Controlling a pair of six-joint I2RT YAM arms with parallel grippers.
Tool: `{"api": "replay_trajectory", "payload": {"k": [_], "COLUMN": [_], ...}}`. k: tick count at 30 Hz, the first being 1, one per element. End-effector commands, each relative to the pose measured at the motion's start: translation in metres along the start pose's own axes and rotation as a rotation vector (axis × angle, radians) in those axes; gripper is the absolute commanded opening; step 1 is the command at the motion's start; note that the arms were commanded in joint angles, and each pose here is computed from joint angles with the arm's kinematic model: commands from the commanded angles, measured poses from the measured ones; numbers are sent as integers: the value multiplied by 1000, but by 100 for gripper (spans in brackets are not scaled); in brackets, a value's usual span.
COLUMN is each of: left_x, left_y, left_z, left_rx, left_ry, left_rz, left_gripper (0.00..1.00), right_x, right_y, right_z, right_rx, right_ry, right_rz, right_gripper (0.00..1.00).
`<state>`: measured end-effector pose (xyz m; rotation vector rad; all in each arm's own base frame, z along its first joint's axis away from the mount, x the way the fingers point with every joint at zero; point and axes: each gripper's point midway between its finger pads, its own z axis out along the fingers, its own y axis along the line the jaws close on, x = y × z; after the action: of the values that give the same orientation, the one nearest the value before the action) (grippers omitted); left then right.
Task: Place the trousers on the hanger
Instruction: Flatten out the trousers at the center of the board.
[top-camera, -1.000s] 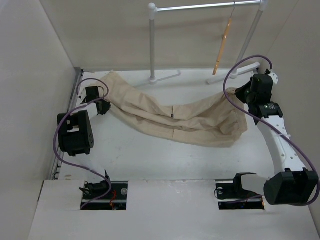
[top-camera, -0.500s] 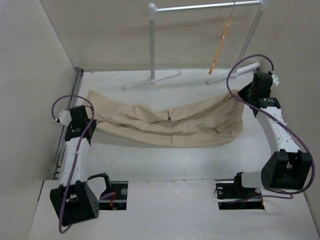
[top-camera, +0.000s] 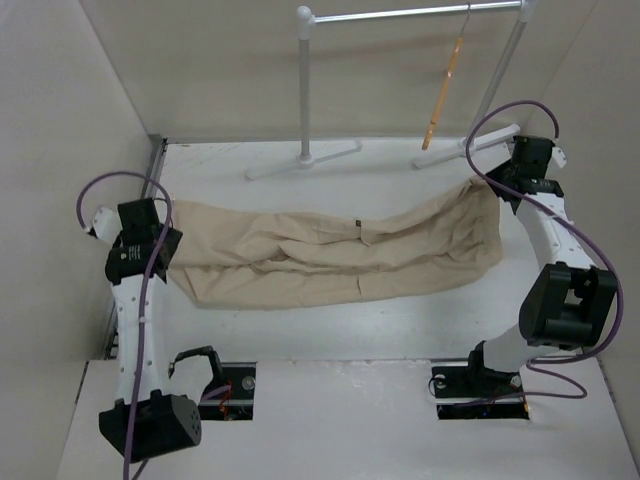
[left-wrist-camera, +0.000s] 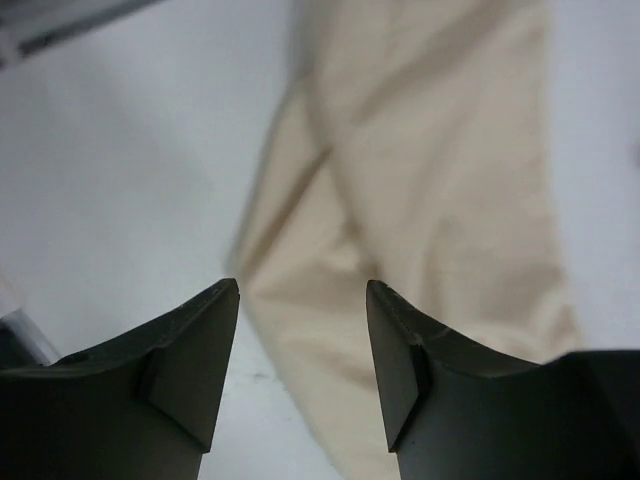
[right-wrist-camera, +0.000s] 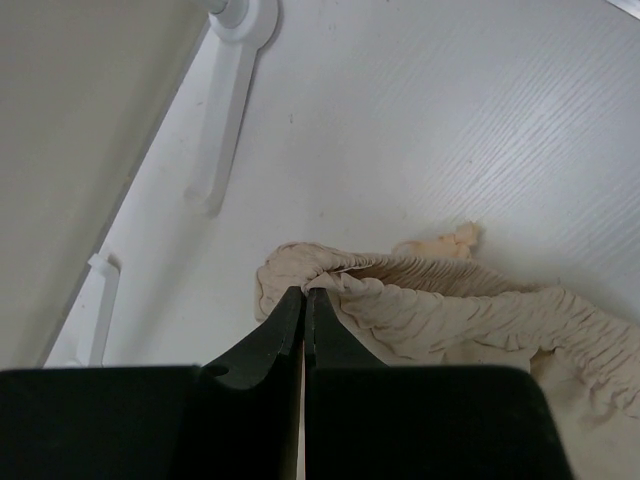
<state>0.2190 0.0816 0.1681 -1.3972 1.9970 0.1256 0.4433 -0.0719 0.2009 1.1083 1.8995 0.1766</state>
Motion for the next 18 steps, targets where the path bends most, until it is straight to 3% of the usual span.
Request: {"api": "replay_trajectory", "payload": {"k": [1, 6, 11, 18], "left_x": [-38, -35, -36, -46], "left_y": [-61, -127, -160, -184], "left_z": [-11, 54, 121, 171], "left_rx": [135, 132, 55, 55], "left_ry": [-68, -4, 29, 37], "left_rz": [16, 115, 251, 229], "left_gripper": [52, 50, 48, 48], "right_x": [-26, -14, -2, 17], "right_y": [26, 38, 48, 54], "right_z": [-16, -28, -36, -42], "right_rx": [-89, -139, -186, -240], "right_ry": [-82, -75, -60, -19], "right_rz": [31, 22, 9, -14], "right_gripper": [1, 1, 1, 1]}}
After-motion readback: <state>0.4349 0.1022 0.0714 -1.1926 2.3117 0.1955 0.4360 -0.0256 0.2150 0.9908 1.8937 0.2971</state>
